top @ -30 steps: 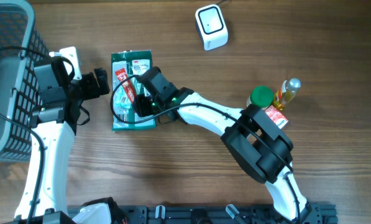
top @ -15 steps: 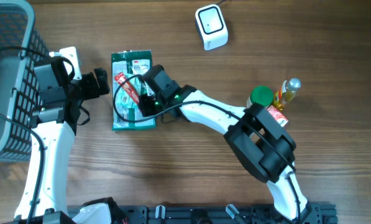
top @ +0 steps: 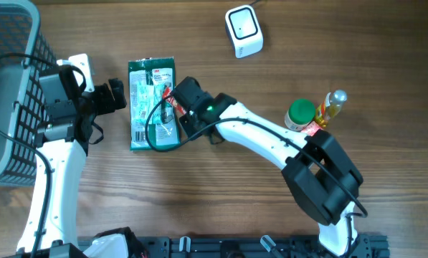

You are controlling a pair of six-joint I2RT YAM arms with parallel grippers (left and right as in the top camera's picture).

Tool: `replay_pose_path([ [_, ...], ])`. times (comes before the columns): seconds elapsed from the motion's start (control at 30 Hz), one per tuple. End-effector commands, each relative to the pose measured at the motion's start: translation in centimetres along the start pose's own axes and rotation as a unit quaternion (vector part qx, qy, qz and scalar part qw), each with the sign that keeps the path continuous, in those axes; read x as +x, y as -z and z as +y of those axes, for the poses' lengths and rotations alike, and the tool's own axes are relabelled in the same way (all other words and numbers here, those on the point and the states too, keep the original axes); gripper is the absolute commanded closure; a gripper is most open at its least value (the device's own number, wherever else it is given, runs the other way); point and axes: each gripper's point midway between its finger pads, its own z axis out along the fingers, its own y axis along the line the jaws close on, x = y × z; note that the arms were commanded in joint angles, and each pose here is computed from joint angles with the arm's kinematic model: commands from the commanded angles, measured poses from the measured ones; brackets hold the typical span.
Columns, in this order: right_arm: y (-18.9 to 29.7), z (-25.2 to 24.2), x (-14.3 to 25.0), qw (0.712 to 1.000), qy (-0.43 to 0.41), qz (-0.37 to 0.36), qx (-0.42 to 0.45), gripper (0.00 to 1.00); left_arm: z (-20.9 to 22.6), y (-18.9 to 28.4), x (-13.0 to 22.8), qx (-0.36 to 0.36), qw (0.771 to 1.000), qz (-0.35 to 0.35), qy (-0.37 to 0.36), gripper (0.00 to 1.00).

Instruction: Scan the item barcode

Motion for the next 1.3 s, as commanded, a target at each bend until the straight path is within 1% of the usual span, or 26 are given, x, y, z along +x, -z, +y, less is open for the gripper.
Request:
replay_pose_path([
  [0.0,0.5,-0.8,0.8,0.996,0.034,0.001,0.081,0.96,0.1,0.0,-0.3,0.001,1.0,-0.004,-0.003,0.0],
  [0.1,1.0,0.0,1.9,0.99,0.069,0.009,0.121,0.96,0.1,0.0,-0.3,0.001,1.0,-0.004,-0.003,0.0],
  [0.23,2.7,1.4,1.8,0.97,0.123,-0.03,0.207,0.96,0.1,0.0,-0.3,0.001,1.0,-0.004,-0.003,0.0],
  [0.33,3.2,1.6,2.0,0.955,0.157,-0.043,0.247,0.96,0.1,0.0,-0.3,0.001,1.0,-0.004,-0.003,0.0],
  [0.43,2.4,1.1,2.4,0.942,0.19,-0.054,0.272,0.96,0.1,0.0,-0.3,0.001,1.0,-0.004,-0.003,0.0],
  [0.53,1.2,1.0,3.3,0.935,0.225,-0.053,0.27,0.96,0.1,0.0,-0.3,0.001,1.0,-0.004,-0.003,0.0],
  [0.6,0.8,1.0,3.4,0.936,0.223,-0.058,0.266,0.96,0.1,0.0,-0.3,0.001,1.0,-0.004,-0.003,0.0],
  [0.7,-0.1,2.2,3.6,0.935,0.257,-0.059,0.236,0.96,0.1,0.0,-0.3,0.001,1.0,-0.004,-0.003,0.0],
  [0.73,-0.3,2.4,3.6,0.926,0.289,-0.059,0.234,0.96,0.1,0.0,-0.3,0.001,1.0,-0.004,-0.003,0.0],
  [0.83,-0.4,2.7,3.8,0.912,0.331,-0.052,0.235,0.95,0.1,0.0,-0.3,0.001,1.0,-0.004,-0.003,0.0],
  [0.93,-0.5,2.6,4.0,0.91,0.34,-0.046,0.234,0.96,0.1,0.0,-0.3,0.001,1.0,-0.004,-0.003,0.0],
  [1.0,-0.8,3.2,4.3,0.914,0.343,-0.043,0.214,0.95,0.1,0.0,-0.3,0.001,1.0,-0.004,-0.003,0.0],
  [1.03,-1.0,3.6,4.5,0.914,0.349,-0.04,0.201,0.91,0.1,0.0,-0.3,0.001,1.0,-0.004,-0.003,0.0],
  [1.1,-1.1,3.8,4.6,0.906,0.374,-0.034,0.194,0.87,0.1,0.0,-0.3,0.001,1.0,-0.004,-0.003,0.0],
  [1.17,-1.1,3.7,4.8,0.903,0.383,-0.027,0.194,0.74,0.1,0.0,-0.3,0.001,1.0,-0.004,-0.003,0.0],
  [1.23,-1.1,3.5,5.2,0.898,0.395,-0.017,0.195,0.56,0.1,0.0,-0.3,0.001,1.0,-0.004,-0.003,0.0],
  [1.27,-1.1,3.5,5.3,0.894,0.402,-0.012,0.196,0.53,0.1,0.0,-0.3,0.001,1.0,-0.004,-0.003,0.0],
])
